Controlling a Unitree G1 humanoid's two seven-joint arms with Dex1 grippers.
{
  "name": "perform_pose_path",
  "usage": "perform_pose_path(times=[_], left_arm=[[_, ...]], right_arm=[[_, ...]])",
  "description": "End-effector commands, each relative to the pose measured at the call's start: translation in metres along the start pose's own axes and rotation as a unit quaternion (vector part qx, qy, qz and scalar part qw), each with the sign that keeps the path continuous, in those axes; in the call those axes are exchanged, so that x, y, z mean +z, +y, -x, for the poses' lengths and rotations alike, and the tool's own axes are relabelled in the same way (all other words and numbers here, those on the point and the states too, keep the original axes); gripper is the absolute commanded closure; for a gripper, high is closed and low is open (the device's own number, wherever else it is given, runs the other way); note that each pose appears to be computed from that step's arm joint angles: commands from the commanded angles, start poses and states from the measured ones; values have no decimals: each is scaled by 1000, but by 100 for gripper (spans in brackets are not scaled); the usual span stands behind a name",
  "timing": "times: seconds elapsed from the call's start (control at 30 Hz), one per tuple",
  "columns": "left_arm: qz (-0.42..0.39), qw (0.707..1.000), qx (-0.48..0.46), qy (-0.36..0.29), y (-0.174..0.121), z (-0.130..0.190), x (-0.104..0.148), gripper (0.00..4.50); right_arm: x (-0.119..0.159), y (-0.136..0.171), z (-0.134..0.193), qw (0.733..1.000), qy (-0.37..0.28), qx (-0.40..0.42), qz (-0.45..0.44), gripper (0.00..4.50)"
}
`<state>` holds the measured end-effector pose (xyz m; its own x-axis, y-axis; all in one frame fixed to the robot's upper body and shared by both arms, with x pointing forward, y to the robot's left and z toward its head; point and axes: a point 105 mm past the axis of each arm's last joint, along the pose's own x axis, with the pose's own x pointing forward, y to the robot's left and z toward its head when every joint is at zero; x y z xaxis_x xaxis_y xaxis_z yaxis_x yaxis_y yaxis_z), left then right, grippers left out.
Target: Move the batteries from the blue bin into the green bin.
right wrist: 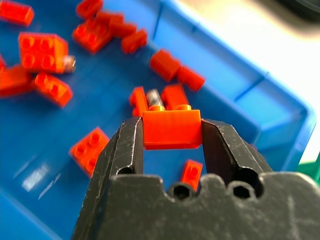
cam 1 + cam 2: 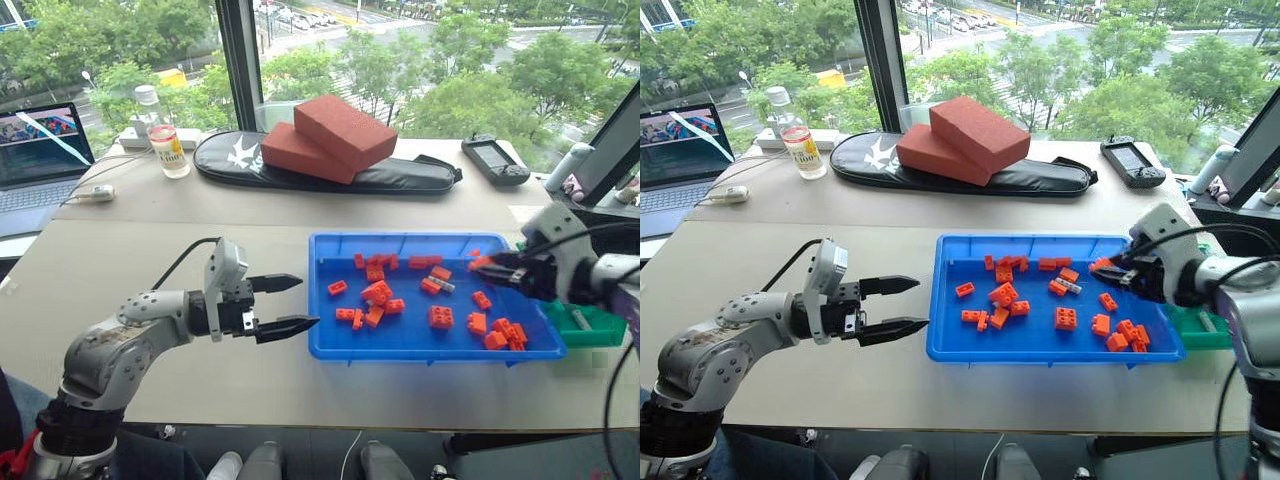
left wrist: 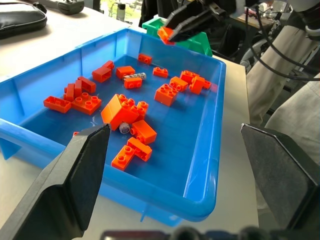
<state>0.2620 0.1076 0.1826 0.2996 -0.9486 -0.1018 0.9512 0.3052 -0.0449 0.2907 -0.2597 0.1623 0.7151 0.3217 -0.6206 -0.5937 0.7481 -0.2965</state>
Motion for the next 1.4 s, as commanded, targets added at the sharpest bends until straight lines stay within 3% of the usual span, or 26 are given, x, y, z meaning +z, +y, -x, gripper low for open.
perform_pose_path(times=[0.03,0.23,0.57,0.67,0.93,1.2,1.4], left_arm=[[-27,1000,-7,-10,-5,0,11,0],[-30,1000,-5,-10,-4,0,11,0],[-28,999,-5,-22,-7,-1,16,0],[-28,999,-5,-23,-7,-1,16,0],[-28,999,-5,-23,-7,-2,17,0],[-29,999,-6,-21,-7,-1,17,0],[-29,999,-6,-21,-6,-1,16,0]], right_arm=[[27,-10,-5,998,-47,-25,19,78],[38,-18,-41,998,-67,-9,17,78],[10,-27,-82,999,-10,30,33,78],[8,-24,-86,999,-2,42,27,145],[10,-19,-90,998,-10,53,27,421],[16,-18,-85,998,-25,50,24,426],[39,-45,-24,995,-96,-32,19,426]])
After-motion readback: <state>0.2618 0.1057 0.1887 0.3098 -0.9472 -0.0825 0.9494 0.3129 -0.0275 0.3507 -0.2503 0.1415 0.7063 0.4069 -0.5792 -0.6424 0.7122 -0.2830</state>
